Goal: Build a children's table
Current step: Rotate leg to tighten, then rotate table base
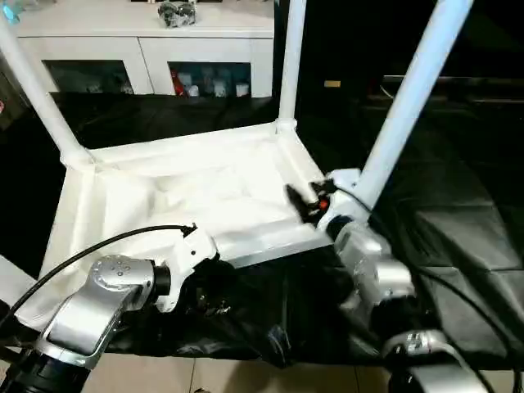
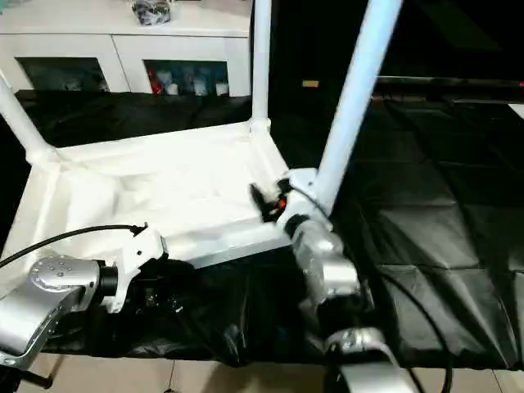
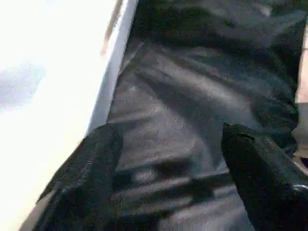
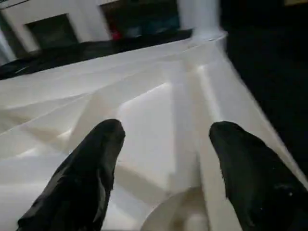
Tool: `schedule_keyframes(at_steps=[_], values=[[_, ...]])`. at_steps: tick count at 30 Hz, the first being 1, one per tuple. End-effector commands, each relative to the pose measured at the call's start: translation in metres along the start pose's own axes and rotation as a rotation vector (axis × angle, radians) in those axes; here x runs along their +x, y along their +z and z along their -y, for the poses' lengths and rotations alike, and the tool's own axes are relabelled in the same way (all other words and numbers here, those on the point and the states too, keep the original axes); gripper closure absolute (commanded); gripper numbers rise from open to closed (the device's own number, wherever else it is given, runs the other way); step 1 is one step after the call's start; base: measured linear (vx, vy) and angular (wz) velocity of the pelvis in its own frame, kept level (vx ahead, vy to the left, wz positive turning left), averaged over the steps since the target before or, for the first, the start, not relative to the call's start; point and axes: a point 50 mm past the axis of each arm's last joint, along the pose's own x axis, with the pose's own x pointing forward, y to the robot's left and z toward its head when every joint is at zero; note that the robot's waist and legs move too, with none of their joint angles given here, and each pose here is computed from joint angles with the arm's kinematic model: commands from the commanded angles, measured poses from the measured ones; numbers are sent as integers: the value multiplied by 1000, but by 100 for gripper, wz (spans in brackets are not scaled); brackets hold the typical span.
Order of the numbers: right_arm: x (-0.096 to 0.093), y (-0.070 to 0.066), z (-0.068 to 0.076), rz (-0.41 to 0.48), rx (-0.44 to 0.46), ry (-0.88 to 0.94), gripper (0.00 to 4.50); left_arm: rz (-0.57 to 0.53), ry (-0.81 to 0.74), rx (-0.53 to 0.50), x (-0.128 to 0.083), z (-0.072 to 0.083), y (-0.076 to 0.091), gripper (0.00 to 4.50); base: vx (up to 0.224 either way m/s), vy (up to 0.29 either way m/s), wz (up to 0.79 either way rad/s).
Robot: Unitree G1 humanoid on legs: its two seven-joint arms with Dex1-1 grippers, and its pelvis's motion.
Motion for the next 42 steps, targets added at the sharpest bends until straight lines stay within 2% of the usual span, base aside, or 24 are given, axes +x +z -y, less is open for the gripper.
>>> schedule_keyframes(at_steps=[1,3,6,8,9,11,13,14,16,20,21,24,25,26,27,28,30,34,35,36,39,40,42], values=[[-3,8,21,30,-10,-94,123,-23,69,20,-3,-7,0,37,0,0,0],[-3,10,27,34,-15,-116,123,-33,91,31,-2,-10,-1,26,0,0,0],[-6,19,45,50,-38,-173,123,-64,110,49,-1,-14,-3,8,0,0,0],[-6,19,46,51,-39,-175,123,-65,110,49,-1,-14,-3,4,0,0,0],[-10,27,61,63,-52,-216,123,-70,127,57,2,-16,-4,4,0,0,0],[-11,30,66,68,-58,-233,123,-71,135,61,4,-17,-5,4,0,0,0],[-15,38,81,86,-72,-276,123,-72,166,72,7,-21,-6,4,0,0,0],[-15,38,81,86,-72,-276,123,-72,166,72,7,-21,-6,4,0,0,0],[-18,46,92,101,-76,-311,123,-66,197,83,9,-24,-7,4,0,0,0],[-24,56,107,111,-129,-343,123,36,309,86,10,-30,-9,4,0,0,0],[-25,56,107,111,-129,-343,123,38,311,86,10,-30,-9,4,0,0,0],[-25,54,105,105,-155,-302,123,160,337,51,9,-26,-9,4,0,0,0],[-24,49,97,92,-166,-223,123,281,323,-24,7,-20,-9,4,0,0,0],[-24,49,97,92,-166,-223,123,281,323,-24,7,-20,-9,4,0,0,0],[-26,40,84,72,-163,-72,123,392,286,-92,2,-13,-11,4,0,0,0],[-26,40,84,72,-163,-72,123,392,286,-92,2,-13,-11,4,0,0,0],[-33,28,67,44,-155,144,123,412,263,-114,-9,-11,-21,4,0,0,0],[-37,25,61,37,-145,211,123,412,262,-118,-14,-12,-26,4,0,0,0],[-46,17,54,14,-151,292,123,426,281,-130,-23,-17,-32,4,0,0,0],[-46,17,54,14,-151,292,123,426,281,-130,-23,-17,-32,4,0,0,0],[-75,-4,43,-62,-167,432,123,509,362,-156,-56,-23,-49,4,0,0,0],[-76,-5,43,-65,-167,434,123,511,364,-155,-57,-23,-49,4,0,0,0],[-95,-15,45,-126,-172,468,123,519,379,-148,-83,-21,-56,4,0,0,0]])
